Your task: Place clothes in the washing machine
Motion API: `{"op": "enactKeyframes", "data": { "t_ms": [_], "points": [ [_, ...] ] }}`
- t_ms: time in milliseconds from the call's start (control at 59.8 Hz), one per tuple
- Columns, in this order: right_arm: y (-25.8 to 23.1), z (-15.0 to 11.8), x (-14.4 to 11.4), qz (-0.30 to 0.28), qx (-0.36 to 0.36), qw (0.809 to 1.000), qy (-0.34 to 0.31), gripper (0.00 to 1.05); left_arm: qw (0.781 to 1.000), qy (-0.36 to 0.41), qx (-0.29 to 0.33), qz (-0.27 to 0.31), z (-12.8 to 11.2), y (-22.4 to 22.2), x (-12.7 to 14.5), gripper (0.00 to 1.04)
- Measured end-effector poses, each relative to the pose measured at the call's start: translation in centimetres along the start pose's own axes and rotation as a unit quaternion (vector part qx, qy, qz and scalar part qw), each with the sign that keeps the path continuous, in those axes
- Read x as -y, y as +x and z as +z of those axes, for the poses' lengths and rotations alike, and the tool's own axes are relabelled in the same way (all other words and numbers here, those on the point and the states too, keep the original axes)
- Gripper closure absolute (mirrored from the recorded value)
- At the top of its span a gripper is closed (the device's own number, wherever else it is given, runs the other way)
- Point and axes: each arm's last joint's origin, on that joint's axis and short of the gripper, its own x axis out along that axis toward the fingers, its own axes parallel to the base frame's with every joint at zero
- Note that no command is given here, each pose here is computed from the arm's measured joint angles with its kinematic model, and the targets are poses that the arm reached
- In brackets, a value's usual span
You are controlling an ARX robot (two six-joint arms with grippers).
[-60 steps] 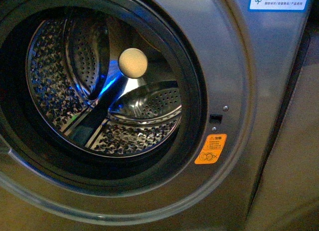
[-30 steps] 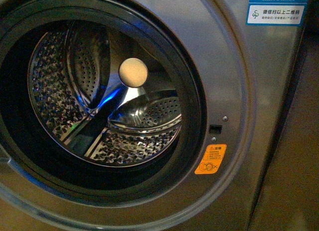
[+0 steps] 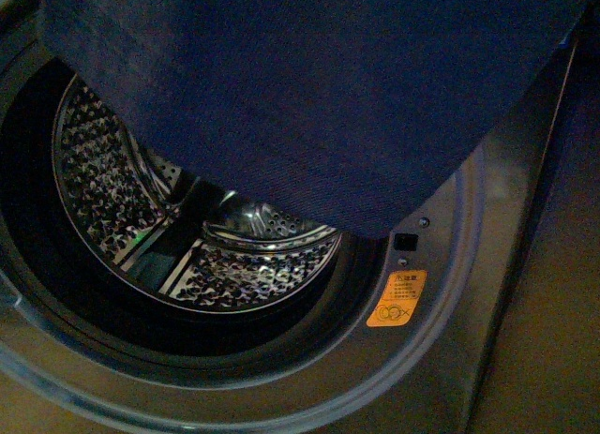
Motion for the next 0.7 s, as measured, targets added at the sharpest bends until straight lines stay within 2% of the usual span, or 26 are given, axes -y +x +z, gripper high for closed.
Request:
{"op": "enactKeyframes", "data": {
  "t_ms": [702],
  "points": [
    [-0.09,-0.56,-0.10,0.011,-0.008,1.000,-0.002,1.00,1.000,0.000,0.000,0.000,0.00,0.00,0.00,0.07]
  ]
}}
